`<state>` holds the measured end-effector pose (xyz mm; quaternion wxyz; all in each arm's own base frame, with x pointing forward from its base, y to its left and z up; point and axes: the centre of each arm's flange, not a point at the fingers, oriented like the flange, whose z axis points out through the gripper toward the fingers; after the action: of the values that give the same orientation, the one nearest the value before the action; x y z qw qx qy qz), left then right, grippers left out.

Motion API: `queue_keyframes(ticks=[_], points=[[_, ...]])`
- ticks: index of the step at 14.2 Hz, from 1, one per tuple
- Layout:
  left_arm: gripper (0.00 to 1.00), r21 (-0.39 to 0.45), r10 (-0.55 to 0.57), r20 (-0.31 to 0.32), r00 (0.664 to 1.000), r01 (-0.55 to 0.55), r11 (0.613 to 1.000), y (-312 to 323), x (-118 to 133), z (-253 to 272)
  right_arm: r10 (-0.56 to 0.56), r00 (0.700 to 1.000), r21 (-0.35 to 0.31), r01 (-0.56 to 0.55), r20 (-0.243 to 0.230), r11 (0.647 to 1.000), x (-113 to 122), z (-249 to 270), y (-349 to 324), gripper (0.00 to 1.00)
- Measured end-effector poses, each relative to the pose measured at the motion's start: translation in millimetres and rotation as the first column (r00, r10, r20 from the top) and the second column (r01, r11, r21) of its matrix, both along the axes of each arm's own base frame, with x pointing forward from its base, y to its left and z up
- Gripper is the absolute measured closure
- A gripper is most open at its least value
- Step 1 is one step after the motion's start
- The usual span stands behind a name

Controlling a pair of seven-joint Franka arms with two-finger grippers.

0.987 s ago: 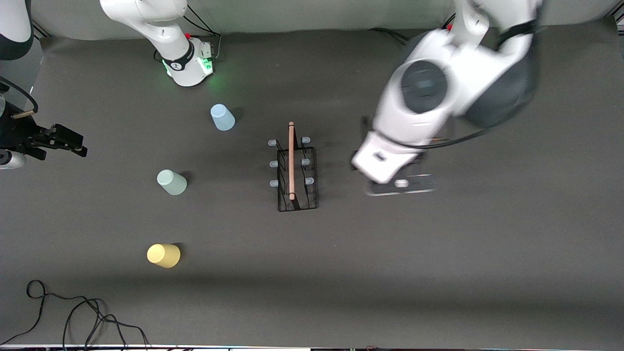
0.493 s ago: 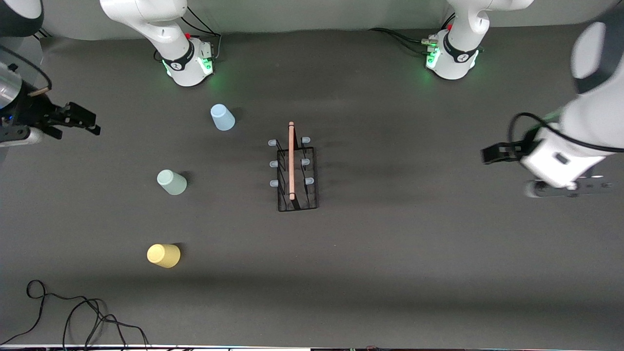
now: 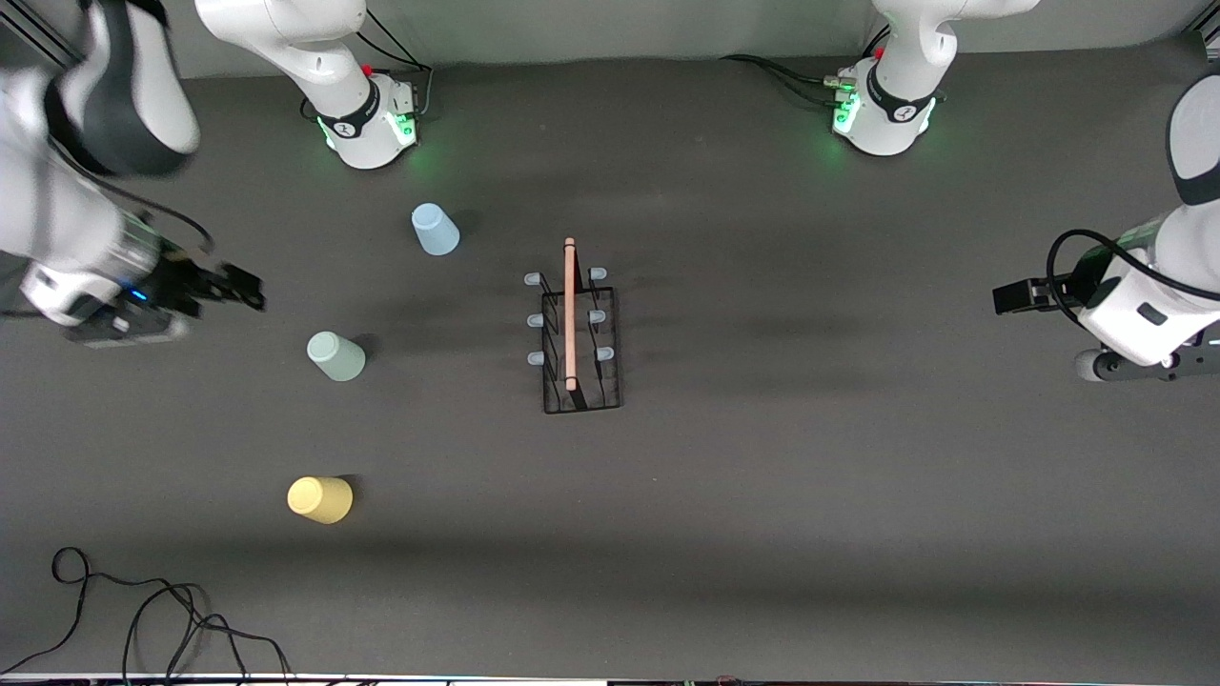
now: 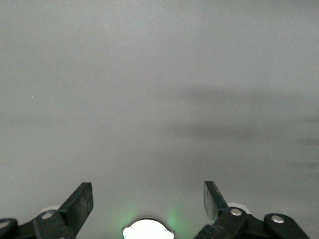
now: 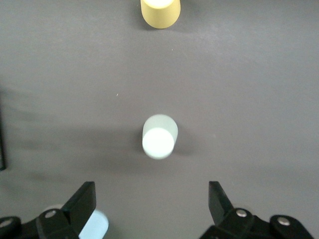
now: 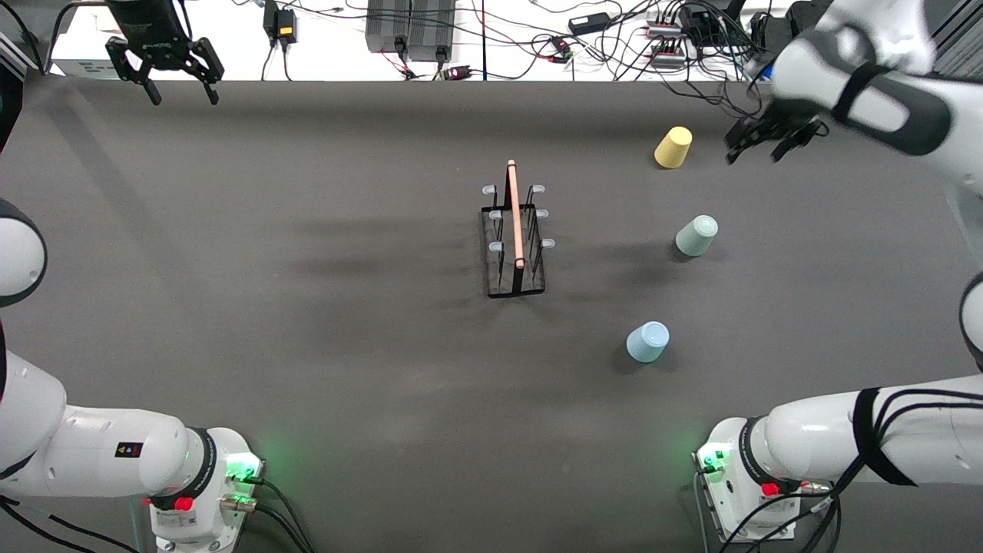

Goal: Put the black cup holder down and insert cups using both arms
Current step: 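Grasp the pale green cup with the right gripper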

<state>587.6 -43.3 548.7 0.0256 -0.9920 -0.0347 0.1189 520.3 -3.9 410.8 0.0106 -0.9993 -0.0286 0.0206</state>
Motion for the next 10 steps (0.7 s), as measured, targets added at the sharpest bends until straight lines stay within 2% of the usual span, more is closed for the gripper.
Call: queue_keyframes(ticks=[2, 7, 10], points=[[0.01, 0.002, -0.001, -0.006, 1.000, 0.001, 1.000, -0.1, -8.1, -1.0, -0.005, 1.000, -0.005, 0.005, 0.000, 1.000, -4.1, -46.9, 10.4, 0.00], [0.01, 0.006, -0.003, -0.021, 1.000, 0.004, 1.000, -0.5, -15.2, -7.8, -0.010, 0.999, -0.016, 0.011, 0.030, 1.000, 1.9, -126.5, 13.5, 0.00], [0.00, 0.002, -0.020, 0.018, 1.000, 0.020, 1.000, -1.1, -16.8, -12.1, -0.012, 1.000, -0.021, 0.012, 0.014, 1.000, -4.8, -164.4, 12.6, 0.00]])
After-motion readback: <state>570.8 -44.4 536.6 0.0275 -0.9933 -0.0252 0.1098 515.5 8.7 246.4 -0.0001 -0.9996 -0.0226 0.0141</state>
